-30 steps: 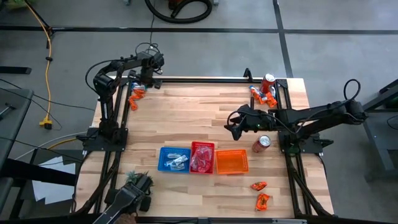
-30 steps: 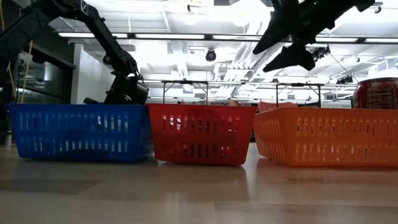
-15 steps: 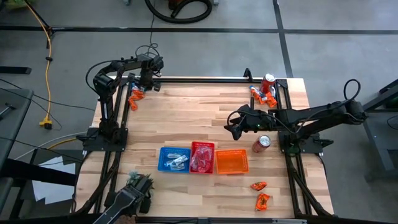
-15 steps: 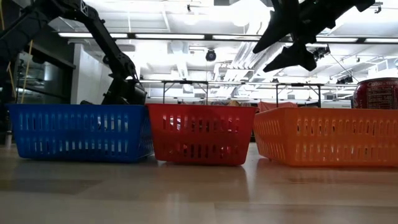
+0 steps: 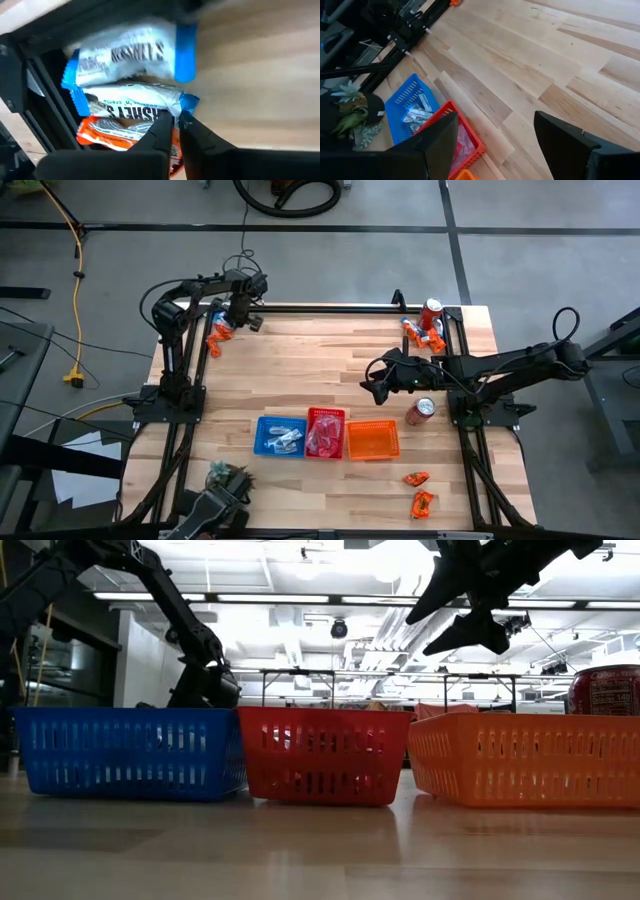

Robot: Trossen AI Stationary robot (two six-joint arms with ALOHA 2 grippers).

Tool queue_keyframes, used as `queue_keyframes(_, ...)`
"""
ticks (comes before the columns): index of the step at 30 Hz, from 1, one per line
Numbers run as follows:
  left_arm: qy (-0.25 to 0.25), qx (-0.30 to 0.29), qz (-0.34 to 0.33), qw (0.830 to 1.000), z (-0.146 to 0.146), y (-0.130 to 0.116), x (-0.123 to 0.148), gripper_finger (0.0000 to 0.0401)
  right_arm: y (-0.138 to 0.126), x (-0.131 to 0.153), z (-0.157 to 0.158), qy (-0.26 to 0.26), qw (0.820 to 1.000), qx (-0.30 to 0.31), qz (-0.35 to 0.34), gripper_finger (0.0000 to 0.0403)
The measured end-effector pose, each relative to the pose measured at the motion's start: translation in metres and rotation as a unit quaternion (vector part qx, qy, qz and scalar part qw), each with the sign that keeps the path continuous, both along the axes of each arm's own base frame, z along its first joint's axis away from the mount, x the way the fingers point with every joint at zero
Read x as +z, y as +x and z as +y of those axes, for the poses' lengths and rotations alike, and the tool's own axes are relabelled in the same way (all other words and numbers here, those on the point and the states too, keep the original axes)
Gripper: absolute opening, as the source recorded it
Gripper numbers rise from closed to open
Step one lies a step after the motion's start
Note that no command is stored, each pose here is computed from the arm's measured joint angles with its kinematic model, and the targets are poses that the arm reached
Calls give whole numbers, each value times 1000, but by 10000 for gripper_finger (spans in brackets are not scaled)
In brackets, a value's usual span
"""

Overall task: Sort candy
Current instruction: Put the white candy pack into the blue bin

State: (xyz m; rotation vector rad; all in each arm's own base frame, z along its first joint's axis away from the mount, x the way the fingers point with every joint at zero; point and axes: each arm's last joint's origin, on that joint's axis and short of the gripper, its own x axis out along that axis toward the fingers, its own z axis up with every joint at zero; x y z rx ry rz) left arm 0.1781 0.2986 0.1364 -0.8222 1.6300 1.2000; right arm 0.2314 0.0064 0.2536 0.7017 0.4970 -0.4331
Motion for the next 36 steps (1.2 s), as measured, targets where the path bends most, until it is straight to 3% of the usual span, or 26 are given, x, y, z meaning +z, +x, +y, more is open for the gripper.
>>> queue_keyframes(4,-8,-20,-25,999,-13,16,8,1,0,0,0,-7,1000,5,2,256)
queue_keyframes(10,37,-44,-92,994,-29,40,34,0,0,1,0,-17,1000,15,1,256)
queue_keyframes(15,61,-82,-147,984,-55,58,67,0,-1,3,0,-25,999,20,-5,256)
queue_keyframes(19,94,-124,-208,966,-85,69,104,0,-4,10,0,-48,998,36,-20,256)
queue_keyframes(24,99,-190,-309,926,-147,81,153,0,-19,25,-1,-74,995,52,-46,256)
queue_keyframes(28,89,-266,-383,880,-218,90,185,0,-35,33,-2,-82,994,56,-46,256)
queue_keyframes(36,9,-439,-415,796,-377,82,195,0,-49,45,1,-64,989,109,-82,256)
